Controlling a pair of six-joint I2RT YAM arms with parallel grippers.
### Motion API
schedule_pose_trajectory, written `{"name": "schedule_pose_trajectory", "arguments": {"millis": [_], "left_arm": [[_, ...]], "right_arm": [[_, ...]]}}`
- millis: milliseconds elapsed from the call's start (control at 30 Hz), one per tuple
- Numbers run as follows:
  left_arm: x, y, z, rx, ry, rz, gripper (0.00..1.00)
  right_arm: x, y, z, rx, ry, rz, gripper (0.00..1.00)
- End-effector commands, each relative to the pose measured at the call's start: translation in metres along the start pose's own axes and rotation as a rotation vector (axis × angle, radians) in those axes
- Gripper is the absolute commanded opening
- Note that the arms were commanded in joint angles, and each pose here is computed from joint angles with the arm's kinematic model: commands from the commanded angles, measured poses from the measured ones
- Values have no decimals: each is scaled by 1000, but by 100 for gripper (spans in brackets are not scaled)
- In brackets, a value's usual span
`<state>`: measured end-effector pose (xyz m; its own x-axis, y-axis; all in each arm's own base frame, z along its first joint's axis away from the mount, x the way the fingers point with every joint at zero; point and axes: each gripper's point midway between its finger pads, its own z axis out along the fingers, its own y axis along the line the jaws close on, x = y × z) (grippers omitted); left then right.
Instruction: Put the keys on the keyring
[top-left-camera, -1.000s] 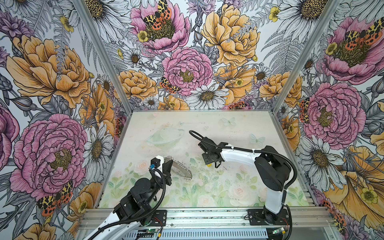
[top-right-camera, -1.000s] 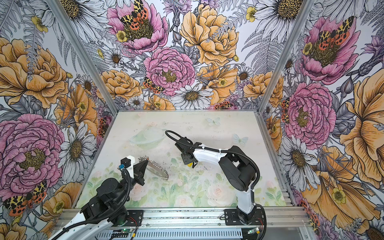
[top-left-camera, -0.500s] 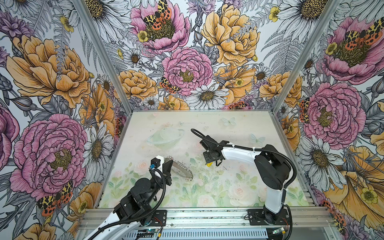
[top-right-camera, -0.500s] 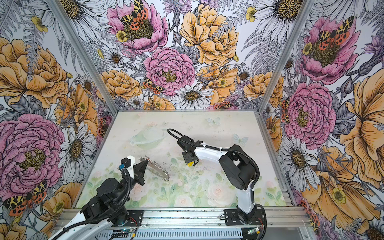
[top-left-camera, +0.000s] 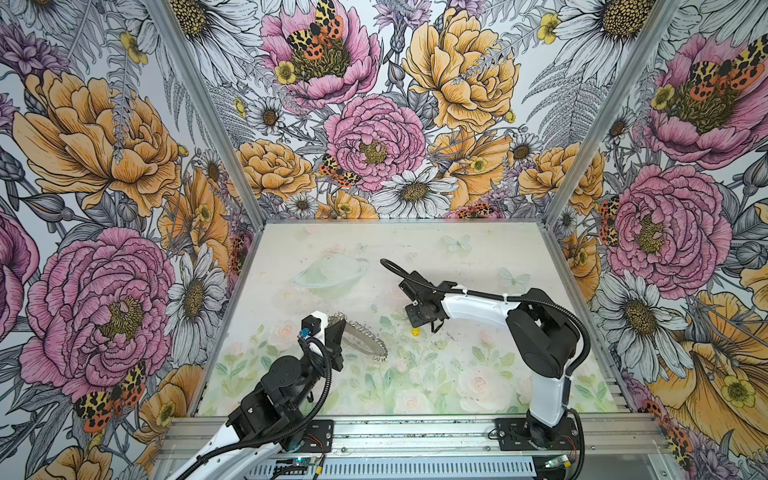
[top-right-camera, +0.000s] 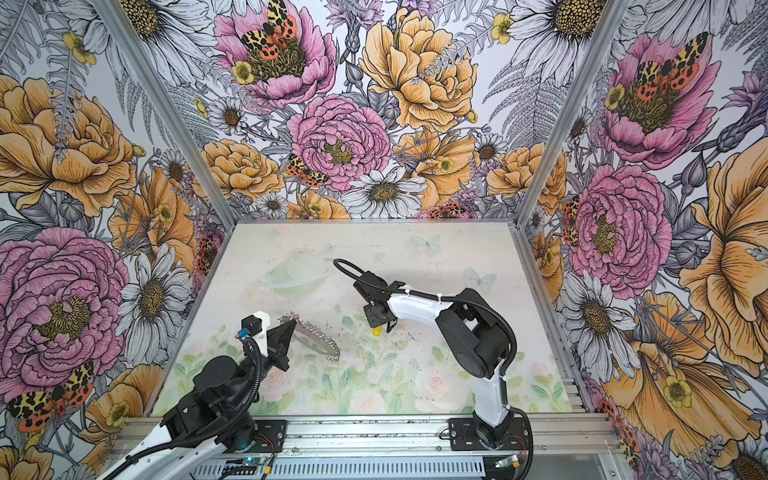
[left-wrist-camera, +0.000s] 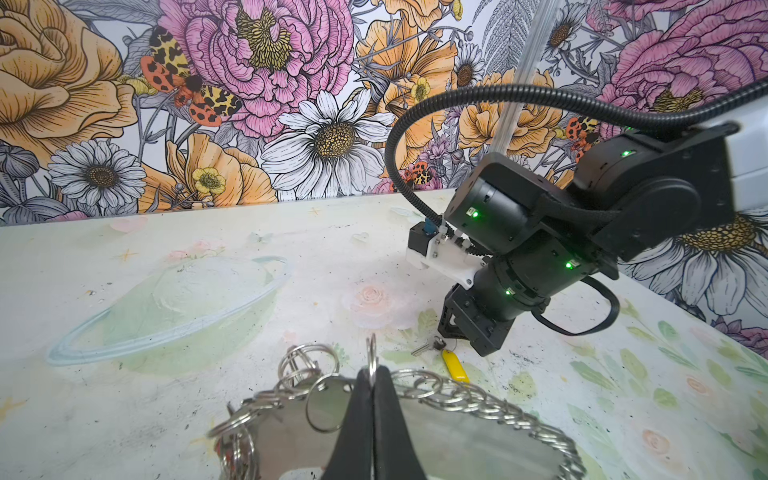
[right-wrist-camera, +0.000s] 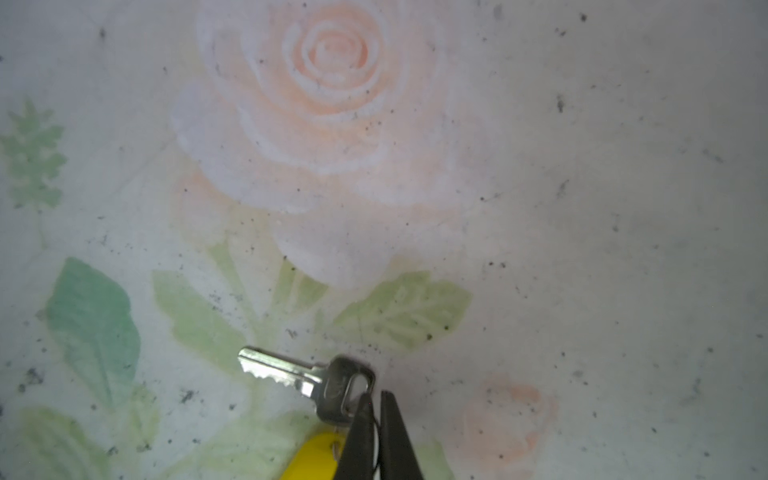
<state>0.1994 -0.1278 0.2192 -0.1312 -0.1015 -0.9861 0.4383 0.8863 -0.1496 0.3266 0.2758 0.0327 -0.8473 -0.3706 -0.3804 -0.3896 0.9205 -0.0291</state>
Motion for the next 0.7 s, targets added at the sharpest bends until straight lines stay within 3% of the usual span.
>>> {"name": "schedule_pose_trajectory", "arguments": {"millis": [0, 300, 667], "left_arm": [[-15, -2, 0, 12, -60, -13, 0], [-13, -2, 1, 10, -57, -12, 0], [-11, -3, 4, 11, -45, -8, 0]], "right_arm": [[-12, 2, -16, -22, -42, 12, 4], [2, -3, -23, 5, -95, 42, 1], [19, -3, -33, 27, -289, 92, 0]]}}
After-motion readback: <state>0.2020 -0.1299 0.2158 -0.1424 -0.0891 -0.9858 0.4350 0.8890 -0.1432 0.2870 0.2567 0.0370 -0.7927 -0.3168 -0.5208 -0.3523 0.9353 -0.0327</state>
